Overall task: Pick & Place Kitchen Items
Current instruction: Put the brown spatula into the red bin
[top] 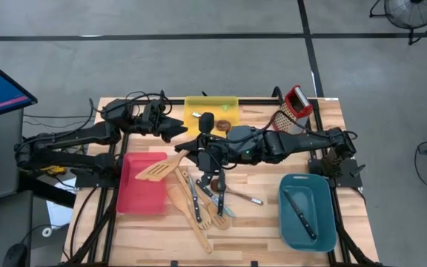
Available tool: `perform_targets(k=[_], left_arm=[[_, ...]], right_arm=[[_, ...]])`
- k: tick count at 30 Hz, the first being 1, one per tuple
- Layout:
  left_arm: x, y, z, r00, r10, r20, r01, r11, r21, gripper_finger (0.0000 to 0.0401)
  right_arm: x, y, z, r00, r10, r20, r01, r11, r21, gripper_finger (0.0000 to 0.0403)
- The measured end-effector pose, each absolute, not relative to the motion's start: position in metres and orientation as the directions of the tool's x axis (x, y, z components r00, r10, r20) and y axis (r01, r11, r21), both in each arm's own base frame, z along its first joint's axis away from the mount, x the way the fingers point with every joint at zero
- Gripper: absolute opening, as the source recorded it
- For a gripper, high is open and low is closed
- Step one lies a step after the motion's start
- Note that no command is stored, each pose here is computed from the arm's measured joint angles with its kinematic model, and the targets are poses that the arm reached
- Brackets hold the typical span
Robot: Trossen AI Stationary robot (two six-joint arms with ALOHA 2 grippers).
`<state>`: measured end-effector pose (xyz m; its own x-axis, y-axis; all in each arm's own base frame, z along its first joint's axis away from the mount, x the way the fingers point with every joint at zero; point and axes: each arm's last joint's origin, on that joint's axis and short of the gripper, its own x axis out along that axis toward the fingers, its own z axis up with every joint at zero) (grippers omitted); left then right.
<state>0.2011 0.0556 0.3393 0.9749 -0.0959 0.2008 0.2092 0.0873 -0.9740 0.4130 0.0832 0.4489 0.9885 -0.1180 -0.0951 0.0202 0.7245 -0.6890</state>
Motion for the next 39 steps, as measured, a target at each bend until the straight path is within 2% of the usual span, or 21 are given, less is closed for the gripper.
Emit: perform_targets(k=[5, 9, 16, 28, 34, 39], left_arm=[[0.203, 0.052, 0.339, 0.973, -0.11, 0.203, 0.212, 0.084, -0.974, 0.0198], [0.209, 0.046, 0.336, 0.971, -0.144, 0.19, 0.195, 0.023, -0.981, 0.0198], [0.22, 0.041, 0.328, 0.973, -0.166, 0.163, 0.164, -0.004, -0.986, 0.02], [0.236, 0.032, 0.323, 0.965, -0.172, 0.199, 0.17, -0.17, -0.971, 0.0198], [0.238, 0.027, 0.325, 0.958, -0.181, 0.222, 0.178, -0.228, -0.957, 0.0198], [0.238, 0.023, 0.326, 0.955, -0.177, 0.239, 0.194, -0.238, -0.952, 0.0198]], right_arm=[[0.414, 0.08, 0.448, 0.987, -0.126, -0.101, 0.022, 0.726, -0.688, 0.0021], [0.414, 0.08, 0.448, 0.987, -0.126, -0.102, 0.022, 0.725, -0.688, 0.0021], [0.414, 0.08, 0.448, 0.987, -0.125, -0.104, 0.019, 0.725, -0.688, 0.0021], [0.413, 0.081, 0.443, 0.98, -0.124, -0.154, -0.018, 0.72, -0.694, 0.0021], [0.413, 0.081, 0.443, 0.983, -0.095, -0.157, -0.038, 0.731, -0.681, 0.0021], [0.413, 0.082, 0.443, 0.985, -0.069, -0.157, -0.055, 0.742, -0.669, 0.0021]])
